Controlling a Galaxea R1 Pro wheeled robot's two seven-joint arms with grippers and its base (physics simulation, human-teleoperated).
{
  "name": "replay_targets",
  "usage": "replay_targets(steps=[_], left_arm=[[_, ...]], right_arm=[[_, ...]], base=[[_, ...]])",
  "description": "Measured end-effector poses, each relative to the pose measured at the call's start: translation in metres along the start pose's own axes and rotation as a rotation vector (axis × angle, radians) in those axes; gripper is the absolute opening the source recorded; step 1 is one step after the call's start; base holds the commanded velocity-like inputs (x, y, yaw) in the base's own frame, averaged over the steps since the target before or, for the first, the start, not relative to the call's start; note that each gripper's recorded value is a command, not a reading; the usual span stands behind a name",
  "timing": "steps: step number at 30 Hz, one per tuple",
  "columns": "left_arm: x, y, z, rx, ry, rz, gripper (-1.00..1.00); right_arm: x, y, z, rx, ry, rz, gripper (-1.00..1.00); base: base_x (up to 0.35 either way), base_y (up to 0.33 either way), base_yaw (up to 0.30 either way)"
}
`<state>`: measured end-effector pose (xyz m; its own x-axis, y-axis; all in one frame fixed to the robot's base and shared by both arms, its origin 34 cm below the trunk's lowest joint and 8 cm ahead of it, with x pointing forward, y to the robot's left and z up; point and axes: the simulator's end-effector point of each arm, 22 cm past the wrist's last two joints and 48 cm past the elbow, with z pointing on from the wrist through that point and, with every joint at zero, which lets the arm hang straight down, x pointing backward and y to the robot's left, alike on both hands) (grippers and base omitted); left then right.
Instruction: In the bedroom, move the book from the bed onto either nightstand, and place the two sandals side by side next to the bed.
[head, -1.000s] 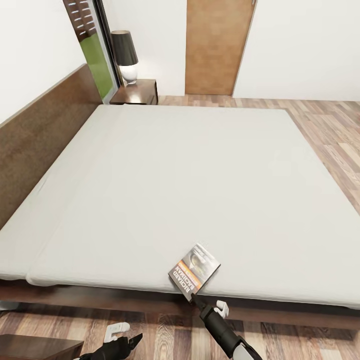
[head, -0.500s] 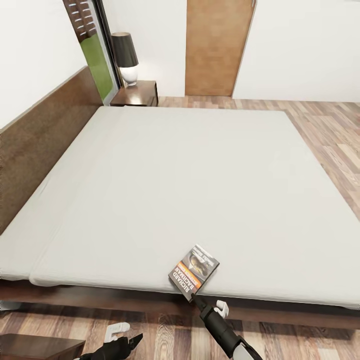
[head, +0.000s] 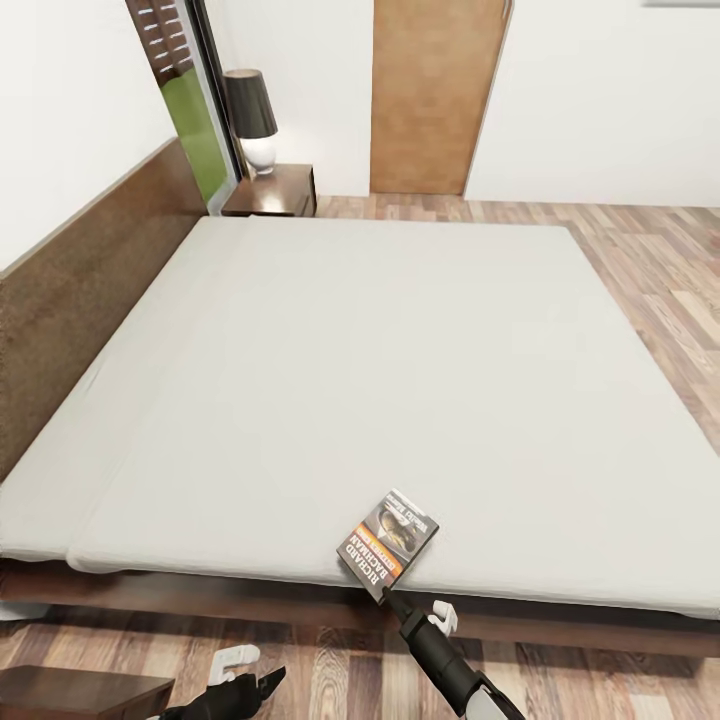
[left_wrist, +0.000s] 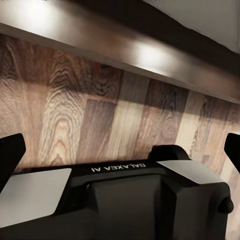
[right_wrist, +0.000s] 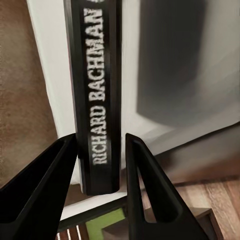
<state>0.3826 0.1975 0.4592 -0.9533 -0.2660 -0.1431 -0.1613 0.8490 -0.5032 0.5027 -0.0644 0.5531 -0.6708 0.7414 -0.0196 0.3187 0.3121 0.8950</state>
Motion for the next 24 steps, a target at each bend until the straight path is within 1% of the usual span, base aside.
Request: replay_targets(steps=[24], left_arm=[[-0.003,-0.017,-0.03,0.0,0.001,-0.001,1.0]], right_arm=[[0.001,0.03,-0.017,0.001,0.0,0.001,-1.0]], base=[[0.0,0.0,0.0]])
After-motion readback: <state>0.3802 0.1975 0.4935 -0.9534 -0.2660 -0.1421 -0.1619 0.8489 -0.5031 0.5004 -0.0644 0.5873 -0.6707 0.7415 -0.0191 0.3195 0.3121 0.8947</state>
